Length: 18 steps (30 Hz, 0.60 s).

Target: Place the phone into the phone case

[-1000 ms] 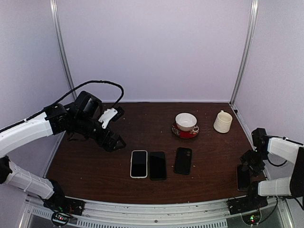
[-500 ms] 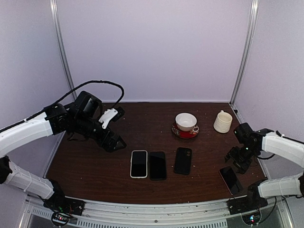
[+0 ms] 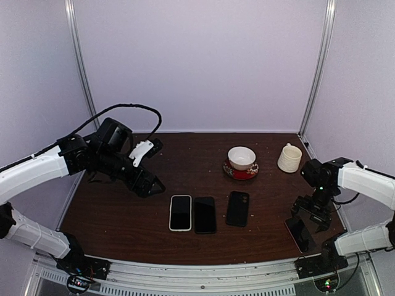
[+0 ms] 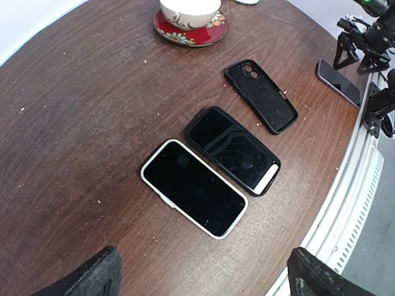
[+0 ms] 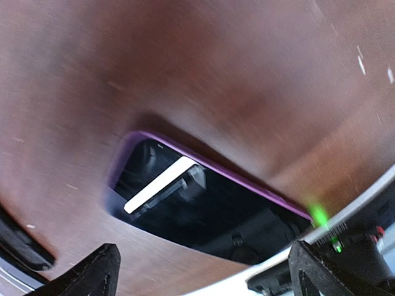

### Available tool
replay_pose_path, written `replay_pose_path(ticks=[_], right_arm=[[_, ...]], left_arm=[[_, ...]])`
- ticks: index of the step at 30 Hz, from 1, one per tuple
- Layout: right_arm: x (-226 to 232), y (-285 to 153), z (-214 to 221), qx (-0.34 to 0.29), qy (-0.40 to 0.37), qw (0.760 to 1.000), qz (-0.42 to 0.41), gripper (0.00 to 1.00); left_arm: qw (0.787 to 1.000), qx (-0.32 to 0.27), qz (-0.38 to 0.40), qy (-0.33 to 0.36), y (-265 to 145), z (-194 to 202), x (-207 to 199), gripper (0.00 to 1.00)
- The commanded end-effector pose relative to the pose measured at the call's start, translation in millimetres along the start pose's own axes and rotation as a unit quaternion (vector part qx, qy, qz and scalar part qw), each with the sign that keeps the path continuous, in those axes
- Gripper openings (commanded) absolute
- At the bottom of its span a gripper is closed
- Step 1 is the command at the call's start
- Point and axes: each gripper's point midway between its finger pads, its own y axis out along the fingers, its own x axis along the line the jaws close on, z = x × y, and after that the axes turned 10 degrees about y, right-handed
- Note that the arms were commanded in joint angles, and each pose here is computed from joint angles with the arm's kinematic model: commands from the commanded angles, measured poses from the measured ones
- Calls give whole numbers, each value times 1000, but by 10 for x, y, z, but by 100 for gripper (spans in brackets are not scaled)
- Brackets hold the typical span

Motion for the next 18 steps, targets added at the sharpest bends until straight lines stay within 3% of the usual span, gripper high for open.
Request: replay_pose_path(ticks=[1,6,14,18], right_arm=[[-318,45,207,55,18,994,88,99],[-154,201,324,101,14,987,121,100],[234,233,101,-7,120,993,-19,99],[294,401,25,-25,112,992,-44,100]], left_arm=[[1000,-22,14,5,13,-97,-46,98],[1000,-21,19,3,39,-89,-57,98],[1000,-8,13,5,105,-76,-18,98],[1000,-4,18,6,117,-74,-31,98]])
